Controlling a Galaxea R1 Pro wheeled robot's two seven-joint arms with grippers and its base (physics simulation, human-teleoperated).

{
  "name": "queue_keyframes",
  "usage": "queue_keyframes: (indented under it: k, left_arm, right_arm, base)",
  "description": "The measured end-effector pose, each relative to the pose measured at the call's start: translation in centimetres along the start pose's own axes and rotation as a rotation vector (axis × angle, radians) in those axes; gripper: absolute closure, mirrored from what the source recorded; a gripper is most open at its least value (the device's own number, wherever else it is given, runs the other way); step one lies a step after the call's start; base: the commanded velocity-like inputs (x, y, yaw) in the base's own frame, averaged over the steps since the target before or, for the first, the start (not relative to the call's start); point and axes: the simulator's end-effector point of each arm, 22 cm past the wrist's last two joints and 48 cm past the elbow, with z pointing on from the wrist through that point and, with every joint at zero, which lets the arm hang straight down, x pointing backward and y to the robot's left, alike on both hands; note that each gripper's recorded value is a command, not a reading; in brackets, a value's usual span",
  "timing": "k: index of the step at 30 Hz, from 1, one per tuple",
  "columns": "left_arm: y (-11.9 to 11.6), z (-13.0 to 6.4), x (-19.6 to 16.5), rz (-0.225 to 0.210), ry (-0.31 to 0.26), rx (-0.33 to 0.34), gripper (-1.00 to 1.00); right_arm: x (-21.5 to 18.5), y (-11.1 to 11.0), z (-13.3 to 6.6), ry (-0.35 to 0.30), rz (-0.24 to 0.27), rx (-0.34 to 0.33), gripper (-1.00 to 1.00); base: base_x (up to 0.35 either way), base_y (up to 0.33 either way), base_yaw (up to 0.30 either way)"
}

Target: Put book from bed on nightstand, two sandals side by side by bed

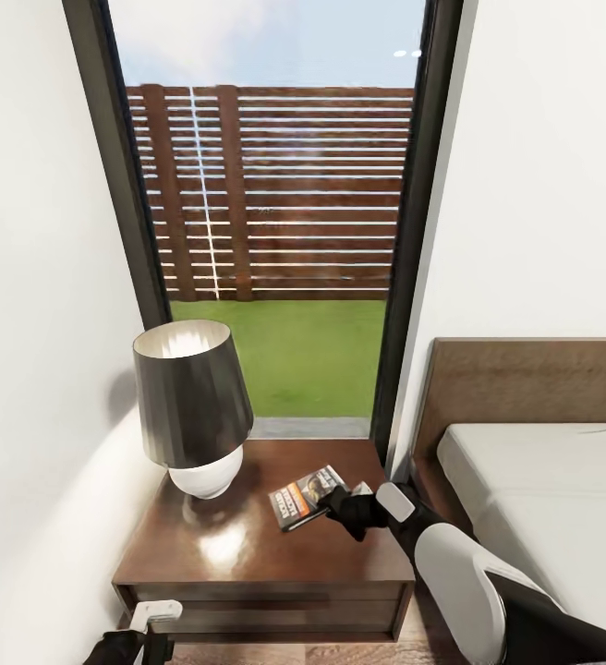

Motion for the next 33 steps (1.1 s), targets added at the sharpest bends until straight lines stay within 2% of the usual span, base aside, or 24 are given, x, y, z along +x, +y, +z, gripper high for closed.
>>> queue_keyframes:
  k: [7,17,19,26,33]
  left_arm:
    - [0.0,0.0,0.0,0.000,0.000,-0.001,-1.00]
    - [0.1,0.0,0.0,0.000,0.000,-0.001,-1.00]
    - [0.1,0.2,0.1,0.000,0.000,-0.001,-1.00]
    - [-0.1,0.7,0.5,0.000,0.001,0.000,-1.00]
    - [-0.2,1.4,1.0,0.000,0.000,0.000,-1.00]
  right_arm:
    - [-0.2,-0.3,-0.1,-0.001,0.000,0.024,1.00]
    - [-1.0,1.0,-0.5,0.000,0.000,0.015,1.00]
    - [-0.9,0.7,-0.5,0.006,-0.002,0.029,1.00]
    - [-0.9,0.2,-0.3,0.016,0.043,0.056,1.00]
    - [-0.8,-0.4,0.2,0.017,0.051,0.065,1.00]
  base:
    - [0.000,0.000,0.000]
    - [0.000,0.000,0.000]
    - [0.000,0.000,0.000]
    - [0.000,0.000,0.000]
    - [0.000,0.000,0.000]
